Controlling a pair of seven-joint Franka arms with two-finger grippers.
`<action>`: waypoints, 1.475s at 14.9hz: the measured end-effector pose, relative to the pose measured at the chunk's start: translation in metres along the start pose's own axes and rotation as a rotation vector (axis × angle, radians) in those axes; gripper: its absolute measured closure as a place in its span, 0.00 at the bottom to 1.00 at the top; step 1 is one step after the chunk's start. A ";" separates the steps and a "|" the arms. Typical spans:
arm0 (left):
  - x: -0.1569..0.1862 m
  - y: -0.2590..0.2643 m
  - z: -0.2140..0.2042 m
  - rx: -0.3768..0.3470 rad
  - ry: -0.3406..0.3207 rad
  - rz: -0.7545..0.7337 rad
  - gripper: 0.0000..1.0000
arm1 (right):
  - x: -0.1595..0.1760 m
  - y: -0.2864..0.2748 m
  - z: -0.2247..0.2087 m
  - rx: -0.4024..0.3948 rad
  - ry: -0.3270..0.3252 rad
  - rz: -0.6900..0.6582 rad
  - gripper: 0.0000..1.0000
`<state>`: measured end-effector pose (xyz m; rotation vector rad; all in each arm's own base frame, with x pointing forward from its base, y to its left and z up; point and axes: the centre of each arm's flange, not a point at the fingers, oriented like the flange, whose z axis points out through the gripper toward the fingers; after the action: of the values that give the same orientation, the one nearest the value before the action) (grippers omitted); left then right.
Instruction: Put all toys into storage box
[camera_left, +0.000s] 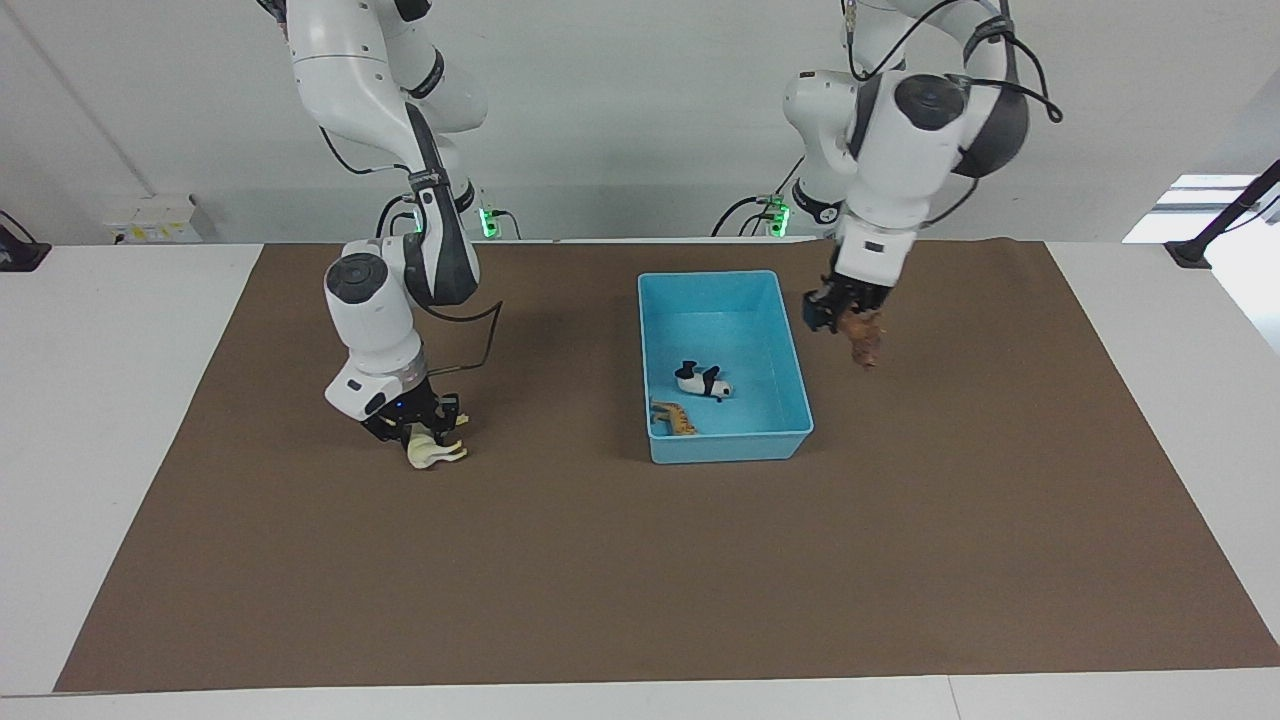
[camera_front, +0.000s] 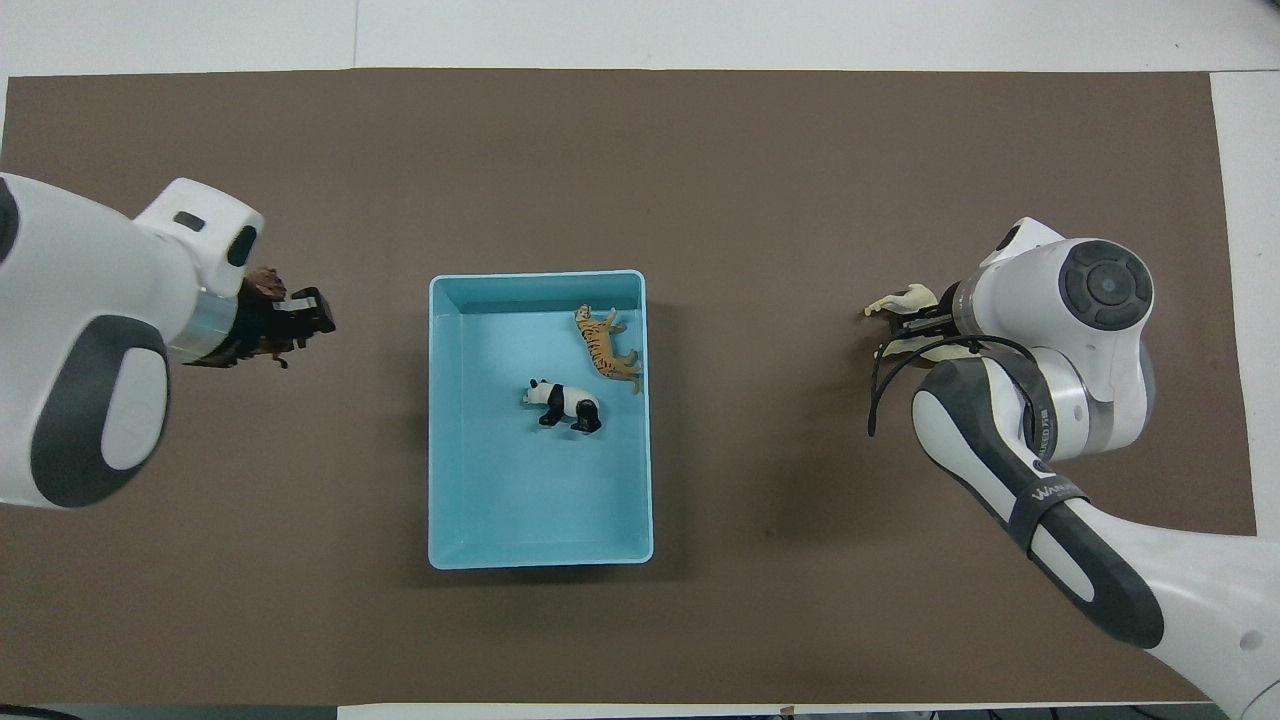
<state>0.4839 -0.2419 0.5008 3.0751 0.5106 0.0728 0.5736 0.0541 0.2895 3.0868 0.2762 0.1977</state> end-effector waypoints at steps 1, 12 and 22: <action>-0.022 0.019 0.006 0.000 -0.002 -0.006 0.88 | 0.000 -0.003 0.000 0.001 0.002 -0.004 0.57; -0.040 0.029 0.027 -0.008 0.001 -0.136 0.00 | 0.056 -0.075 -0.212 0.038 -0.087 0.095 0.59; 0.108 -0.171 -0.077 0.065 -0.088 0.049 0.00 | 0.010 -0.400 -0.181 0.110 -0.050 0.208 0.59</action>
<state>0.5272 -0.0437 0.5769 3.1370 0.4415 -0.0791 0.4899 0.4532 0.4510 3.2213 -0.0379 0.1140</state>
